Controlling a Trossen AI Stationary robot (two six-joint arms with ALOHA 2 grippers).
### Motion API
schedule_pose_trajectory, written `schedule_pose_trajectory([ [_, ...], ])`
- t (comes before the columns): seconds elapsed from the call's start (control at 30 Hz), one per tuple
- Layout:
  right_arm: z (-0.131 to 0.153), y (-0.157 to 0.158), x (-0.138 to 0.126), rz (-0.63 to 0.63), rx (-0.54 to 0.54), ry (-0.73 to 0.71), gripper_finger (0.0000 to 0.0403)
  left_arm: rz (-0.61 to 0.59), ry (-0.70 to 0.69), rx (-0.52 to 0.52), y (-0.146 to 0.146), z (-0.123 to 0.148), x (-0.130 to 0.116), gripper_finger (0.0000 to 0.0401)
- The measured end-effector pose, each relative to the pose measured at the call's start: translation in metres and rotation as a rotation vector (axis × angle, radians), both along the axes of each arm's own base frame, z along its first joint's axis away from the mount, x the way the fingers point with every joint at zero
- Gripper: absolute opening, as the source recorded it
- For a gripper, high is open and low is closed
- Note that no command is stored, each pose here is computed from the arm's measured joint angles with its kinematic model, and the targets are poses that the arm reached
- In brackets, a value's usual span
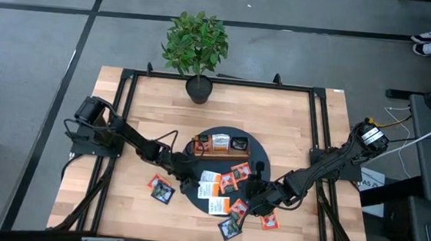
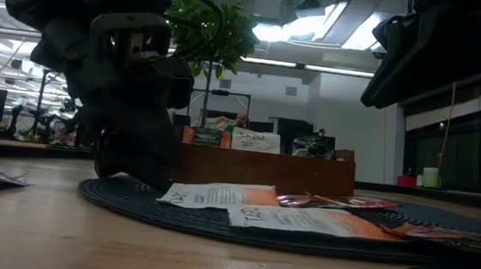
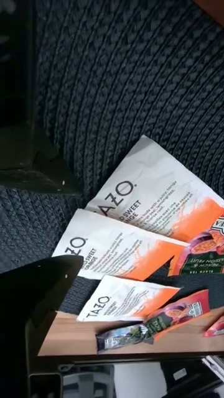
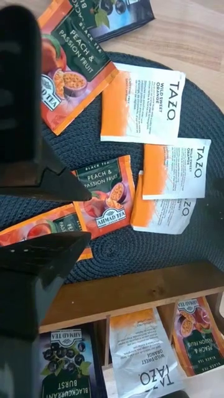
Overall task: Pick & Place Tea
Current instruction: Put the white tea bag into the middle of the wooden organizer
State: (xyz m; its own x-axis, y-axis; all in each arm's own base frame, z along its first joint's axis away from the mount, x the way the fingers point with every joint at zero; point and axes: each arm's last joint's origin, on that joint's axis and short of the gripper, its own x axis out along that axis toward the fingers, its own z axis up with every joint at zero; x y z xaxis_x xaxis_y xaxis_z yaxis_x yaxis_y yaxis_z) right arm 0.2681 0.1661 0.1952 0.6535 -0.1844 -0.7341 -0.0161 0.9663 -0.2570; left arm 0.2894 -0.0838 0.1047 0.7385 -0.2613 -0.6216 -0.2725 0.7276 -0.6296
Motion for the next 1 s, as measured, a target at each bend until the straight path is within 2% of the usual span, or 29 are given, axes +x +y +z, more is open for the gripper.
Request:
schedule_pose_trajectory([
  [0.2, 0.000, 0.000, 0.000, 0.000, 0.002, -0.003, 0.0092, -0.025, -0.037, -0.013, 0.001, 0.012, -0.001, 0.0164],
  [0.63, 0.000, 0.000, 0.000, 0.000, 0.003, -0.005, 0.0092, -0.105, -0.079, 0.088, -0.002, 0.017, -0.001, 0.0164],
  [0.7, 0.000, 0.000, 0.000, 0.001, 0.003, -0.005, 0.0092, -0.135, -0.077, 0.133, -0.006, 0.021, 0.003, 0.0164],
  [0.87, 0.000, 0.000, 0.001, 0.000, 0.005, -0.008, 0.0092, -0.182, -0.030, 0.326, -0.018, 0.036, 0.014, 0.0164],
  [1.0, 0.004, 0.004, 0.005, 0.027, 0.021, -0.064, 0.0087, -0.187, 0.004, 0.372, -0.022, 0.043, 0.018, 0.0164],
])
